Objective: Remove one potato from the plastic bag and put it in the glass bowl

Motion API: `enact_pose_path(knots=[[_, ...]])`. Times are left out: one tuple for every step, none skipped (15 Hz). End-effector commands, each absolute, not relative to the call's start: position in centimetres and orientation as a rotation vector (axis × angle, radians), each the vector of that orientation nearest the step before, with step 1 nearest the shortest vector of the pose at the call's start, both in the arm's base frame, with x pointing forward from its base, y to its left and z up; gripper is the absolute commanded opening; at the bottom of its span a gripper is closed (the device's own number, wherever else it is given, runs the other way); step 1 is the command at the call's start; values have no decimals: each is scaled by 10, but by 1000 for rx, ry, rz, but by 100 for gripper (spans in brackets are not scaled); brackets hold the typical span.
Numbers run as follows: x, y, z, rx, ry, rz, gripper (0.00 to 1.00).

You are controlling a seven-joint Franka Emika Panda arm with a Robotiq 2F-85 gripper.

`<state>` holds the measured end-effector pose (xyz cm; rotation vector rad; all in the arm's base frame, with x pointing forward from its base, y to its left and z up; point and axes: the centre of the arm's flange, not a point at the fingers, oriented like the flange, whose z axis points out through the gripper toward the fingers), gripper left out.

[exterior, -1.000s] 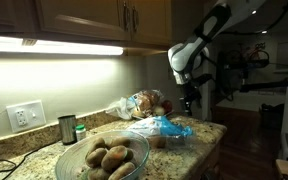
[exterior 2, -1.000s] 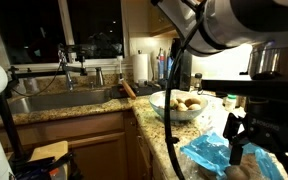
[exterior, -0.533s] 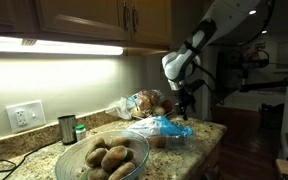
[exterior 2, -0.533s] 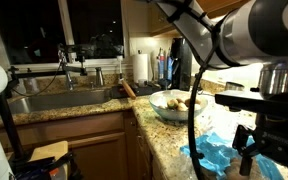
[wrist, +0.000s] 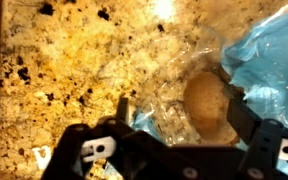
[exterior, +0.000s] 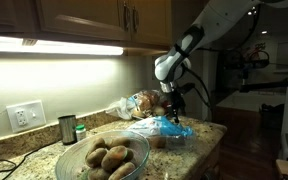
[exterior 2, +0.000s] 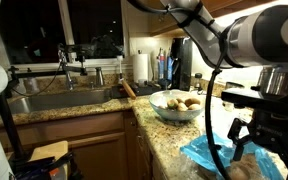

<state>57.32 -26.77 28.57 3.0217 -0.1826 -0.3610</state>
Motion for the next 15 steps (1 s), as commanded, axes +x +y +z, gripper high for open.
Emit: enact_pose_path(knots=[[581, -272, 291, 3062, -115, -403, 100], [581, -273, 289, 3064, -106, -418, 100], [581, -273, 287, 3066, -101, -432, 100], [580, -275, 284, 3066, -95, -449, 100], [579, -275, 281, 3065, -92, -464, 100], [578, -266, 282, 3042, -105, -424, 100], [577, -267, 279, 3043, -102, -435, 100], [577, -268, 277, 3043, -102, -440, 100], [578, -269, 276, 3043, -101, -443, 100], [578, -269, 275, 3043, -101, -444, 100], [578, -269, 276, 3043, -101, -444, 100], [578, -269, 276, 3043, -101, -443, 100], [580, -269, 275, 3042, -100, -440, 100], [581, -268, 274, 3039, -103, -432, 100], [583, -268, 274, 3040, -103, -420, 100]])
